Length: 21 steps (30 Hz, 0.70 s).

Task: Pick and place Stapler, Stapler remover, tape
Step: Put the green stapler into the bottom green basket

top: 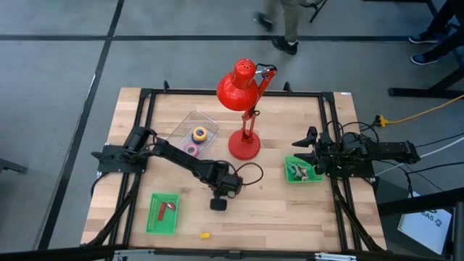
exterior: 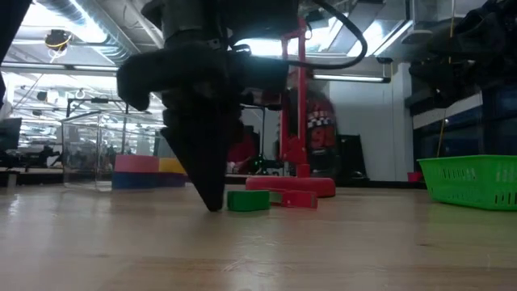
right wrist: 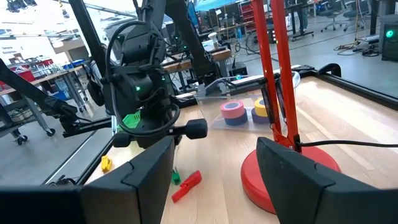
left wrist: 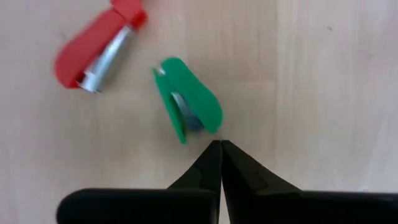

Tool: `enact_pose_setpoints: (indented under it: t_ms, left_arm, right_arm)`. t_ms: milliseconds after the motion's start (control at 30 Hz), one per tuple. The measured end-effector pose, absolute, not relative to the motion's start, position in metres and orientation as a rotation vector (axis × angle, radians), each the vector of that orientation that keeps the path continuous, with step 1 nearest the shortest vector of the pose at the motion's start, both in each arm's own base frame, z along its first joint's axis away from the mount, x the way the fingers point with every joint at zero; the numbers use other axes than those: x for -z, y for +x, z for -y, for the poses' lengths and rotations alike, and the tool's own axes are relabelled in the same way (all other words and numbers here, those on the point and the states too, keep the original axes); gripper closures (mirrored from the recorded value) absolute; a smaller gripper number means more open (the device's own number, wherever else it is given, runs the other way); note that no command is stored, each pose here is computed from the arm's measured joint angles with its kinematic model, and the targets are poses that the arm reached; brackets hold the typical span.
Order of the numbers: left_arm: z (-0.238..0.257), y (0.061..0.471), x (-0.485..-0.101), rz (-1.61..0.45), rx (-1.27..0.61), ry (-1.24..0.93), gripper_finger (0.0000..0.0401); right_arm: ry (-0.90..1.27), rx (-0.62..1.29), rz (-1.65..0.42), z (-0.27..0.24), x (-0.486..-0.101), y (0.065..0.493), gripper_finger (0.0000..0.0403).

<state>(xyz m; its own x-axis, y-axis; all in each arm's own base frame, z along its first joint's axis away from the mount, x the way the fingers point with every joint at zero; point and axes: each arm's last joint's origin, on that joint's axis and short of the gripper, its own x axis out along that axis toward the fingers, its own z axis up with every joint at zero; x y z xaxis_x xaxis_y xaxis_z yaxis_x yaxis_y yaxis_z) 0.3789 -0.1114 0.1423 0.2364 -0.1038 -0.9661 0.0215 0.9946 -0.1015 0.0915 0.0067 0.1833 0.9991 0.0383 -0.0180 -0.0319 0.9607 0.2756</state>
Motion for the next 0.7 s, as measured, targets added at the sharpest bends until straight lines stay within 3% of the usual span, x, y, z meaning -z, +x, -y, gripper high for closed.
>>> enact_pose_setpoints:
  t_ms: [300,433,700]
  left_arm:
    - [0.118,0.371,-0.146,-1.379,0.084,-0.168,0.0399]
    - [0.113,0.372,-0.168,-1.298,0.055,-0.215,0.0397]
    - [0.089,0.380,-0.186,-1.186,-0.094,-0.334,0.0325]
  right_arm:
    - [0.279,-0.035,-0.023,-0.007,-0.183,0.091,0.0171]
    - [0.279,-0.036,-0.023,-0.007,-0.183,0.091,0.0171]
    - [0.279,-0.036,-0.023,-0.007,-0.183,0.091,0.0171]
